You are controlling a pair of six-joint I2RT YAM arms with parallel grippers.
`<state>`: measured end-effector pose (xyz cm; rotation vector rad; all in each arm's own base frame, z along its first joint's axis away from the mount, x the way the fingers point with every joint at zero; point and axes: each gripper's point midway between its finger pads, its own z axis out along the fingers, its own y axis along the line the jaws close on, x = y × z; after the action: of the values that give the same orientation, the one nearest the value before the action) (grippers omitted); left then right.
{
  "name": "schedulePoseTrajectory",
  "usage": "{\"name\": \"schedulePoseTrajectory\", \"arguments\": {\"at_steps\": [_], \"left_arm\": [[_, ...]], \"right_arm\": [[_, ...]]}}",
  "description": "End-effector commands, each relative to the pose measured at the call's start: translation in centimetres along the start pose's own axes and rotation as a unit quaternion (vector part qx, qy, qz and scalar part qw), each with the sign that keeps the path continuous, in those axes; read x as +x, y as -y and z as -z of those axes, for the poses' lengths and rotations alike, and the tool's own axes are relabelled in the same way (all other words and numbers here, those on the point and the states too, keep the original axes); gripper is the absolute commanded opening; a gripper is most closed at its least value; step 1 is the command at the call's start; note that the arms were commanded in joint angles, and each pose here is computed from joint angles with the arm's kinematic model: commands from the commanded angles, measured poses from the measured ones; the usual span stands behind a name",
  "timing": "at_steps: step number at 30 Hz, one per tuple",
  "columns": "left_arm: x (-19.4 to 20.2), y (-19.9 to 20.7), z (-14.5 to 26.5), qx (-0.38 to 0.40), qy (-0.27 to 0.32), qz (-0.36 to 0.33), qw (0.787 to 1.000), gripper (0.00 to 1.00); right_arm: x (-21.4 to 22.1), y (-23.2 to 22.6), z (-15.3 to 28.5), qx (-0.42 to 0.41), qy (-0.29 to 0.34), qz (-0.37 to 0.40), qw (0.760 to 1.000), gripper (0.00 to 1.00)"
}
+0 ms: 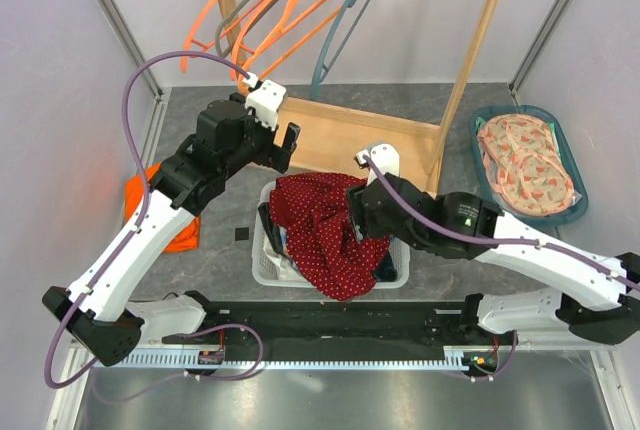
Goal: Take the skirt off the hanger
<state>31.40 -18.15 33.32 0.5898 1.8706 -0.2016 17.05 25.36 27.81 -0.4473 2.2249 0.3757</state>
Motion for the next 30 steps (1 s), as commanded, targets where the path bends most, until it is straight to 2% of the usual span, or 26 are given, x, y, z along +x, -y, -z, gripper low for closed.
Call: {"name": "schedulePoseTrajectory", "arguments": {"at_steps": [1,7,11,16,17,18,19,20,21,23,26,30], "left_arm": [[-1.9,-1.0,0.9,-0.014,0.036,-0.011,0.999,1.0],[-2.0,-1.6,1.4,-0.021,0.039,-0.011,0.999,1.0],[-2.0,-1.9,1.5,-0.023,0.041,-0.001,0.999,1.0],[-1.9,-2.3,1.5,-0.026,0.041,0.007,0.999,1.0],[-1.8,-2.5,1.5,-0.029,0.039,0.009,0.999,1.0],[-1.9,-2.6,1.6,-0.031,0.041,0.01,0.999,1.0],[-1.9,-2.7,1.7,-0.032,0.04,0.013,0.999,0.99],[-2.0,-2.8,1.8,-0.033,0.04,0.016,0.998,1.0],[-2.3,-2.9,2.1,-0.033,0.045,0.016,0.998,1.0],[-2.5,-2.9,2.4,-0.033,0.047,0.02,0.998,1.0],[-3.0,-2.9,2.7,-0.032,0.054,0.024,0.998,1.0],[-2.8,-2.8,2.8,-0.031,0.051,0.026,0.998,1.0]], "right_arm": [[-1.0,-1.0,-2.4,-0.011,0.062,0.008,0.998,0.55],[5.0,-2.4,-8.5,-0.009,0.0,0.009,1.0,0.41],[10.0,-2.4,-11.2,-0.033,-0.016,-0.024,0.999,0.38],[12.6,-1.0,-12.5,-0.014,-0.019,-0.032,0.999,0.36],[12.0,-0.7,-12.3,-0.005,-0.011,-0.029,0.999,0.4],[11.1,-0.5,-11.8,0.002,-0.003,-0.022,1.0,0.6],[9.5,-0.3,-10.9,0.004,0.014,-0.022,1.0,0.75],[6.9,-0.5,-9.4,0.008,0.032,-0.023,0.999,0.89],[4.8,-0.3,-8.1,0.015,0.054,-0.018,0.998,0.98],[-0.9,-0.9,-3.9,-0.004,0.099,-0.033,0.995,0.98],[-6.1,-1.1,0.9,-0.026,0.134,-0.045,0.99,0.98],[-7.9,0.1,4.0,-0.013,0.14,-0.045,0.989,0.98]]}}
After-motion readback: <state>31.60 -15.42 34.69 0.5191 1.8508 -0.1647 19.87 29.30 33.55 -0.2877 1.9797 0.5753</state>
